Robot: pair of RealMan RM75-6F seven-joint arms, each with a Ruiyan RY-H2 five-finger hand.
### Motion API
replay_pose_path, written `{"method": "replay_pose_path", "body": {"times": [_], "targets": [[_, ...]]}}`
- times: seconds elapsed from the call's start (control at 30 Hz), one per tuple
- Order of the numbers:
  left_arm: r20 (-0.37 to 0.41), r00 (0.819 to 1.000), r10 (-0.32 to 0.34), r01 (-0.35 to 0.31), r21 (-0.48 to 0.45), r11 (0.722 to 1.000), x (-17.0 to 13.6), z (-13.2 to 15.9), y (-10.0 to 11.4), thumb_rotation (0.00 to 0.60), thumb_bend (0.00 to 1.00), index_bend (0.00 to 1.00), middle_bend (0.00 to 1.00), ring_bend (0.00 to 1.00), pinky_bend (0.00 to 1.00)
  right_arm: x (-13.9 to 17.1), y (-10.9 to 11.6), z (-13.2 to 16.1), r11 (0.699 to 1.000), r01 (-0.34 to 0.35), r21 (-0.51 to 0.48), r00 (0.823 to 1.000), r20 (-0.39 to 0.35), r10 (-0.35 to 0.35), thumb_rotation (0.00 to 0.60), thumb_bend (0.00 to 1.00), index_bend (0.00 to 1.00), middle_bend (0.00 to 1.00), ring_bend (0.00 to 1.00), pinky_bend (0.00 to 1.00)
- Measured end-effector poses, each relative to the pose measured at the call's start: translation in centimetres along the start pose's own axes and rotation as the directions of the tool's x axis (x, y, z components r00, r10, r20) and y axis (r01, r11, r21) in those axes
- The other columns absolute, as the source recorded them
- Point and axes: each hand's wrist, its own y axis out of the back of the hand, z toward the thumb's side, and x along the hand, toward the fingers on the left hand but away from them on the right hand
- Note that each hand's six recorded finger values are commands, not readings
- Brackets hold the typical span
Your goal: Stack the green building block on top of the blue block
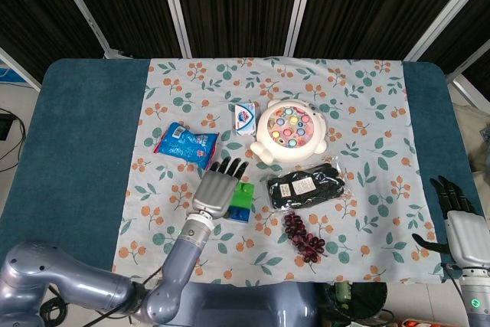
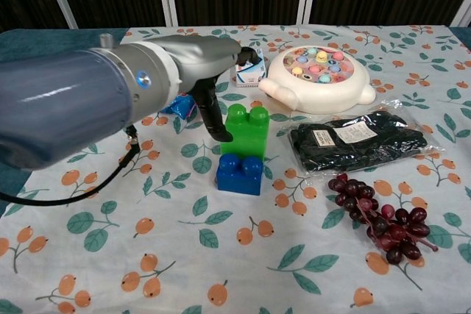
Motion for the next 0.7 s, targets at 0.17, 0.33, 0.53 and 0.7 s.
{"method": "replay_pose_path", "body": {"times": [0.17,0.33,0.53,0.7], "targets": [[0.011,0.997,0.075,-0.076,0.058,0.995,-2.0,-3.6,1.3,0.600,0.13,0.00,0.00,0.00,0.08,0.0,0.0,0.0,1.000,0.005,0.014,1.000,-0.005,-0.005,0.600,0.12,0.00,0.00,0.00,0.19],[0.033,0.985,0.169,-0.171,0.117,0.978,-4.8,-7.7,1.6,0.600,0.08,0.00,0.00,0.00,0.02,0.1,0.1,0.1,1.000,0.011,0.028,1.000,-0.008,-0.011,0.600,0.12,0.00,0.00,0.00,0.19],[-0.003,0.969,0.248,-0.247,0.098,0.964,-9.9,-15.4,0.6,0.600,0.06,0.00,0.00,0.00,0.00,0.3,0.1,0.2,0.999,0.019,0.045,1.000,-0.015,-0.018,0.600,0.12,0.00,0.00,0.00,0.19],[-0.136,0.958,0.252,-0.245,0.068,0.967,-14.7,-22.8,-1.6,0.600,0.06,0.00,0.00,0.00,0.00,0.3,0.1,0.3,0.998,0.024,0.054,1.000,-0.018,-0.023,0.600,0.12,0.00,0.00,0.00,0.19]]}}
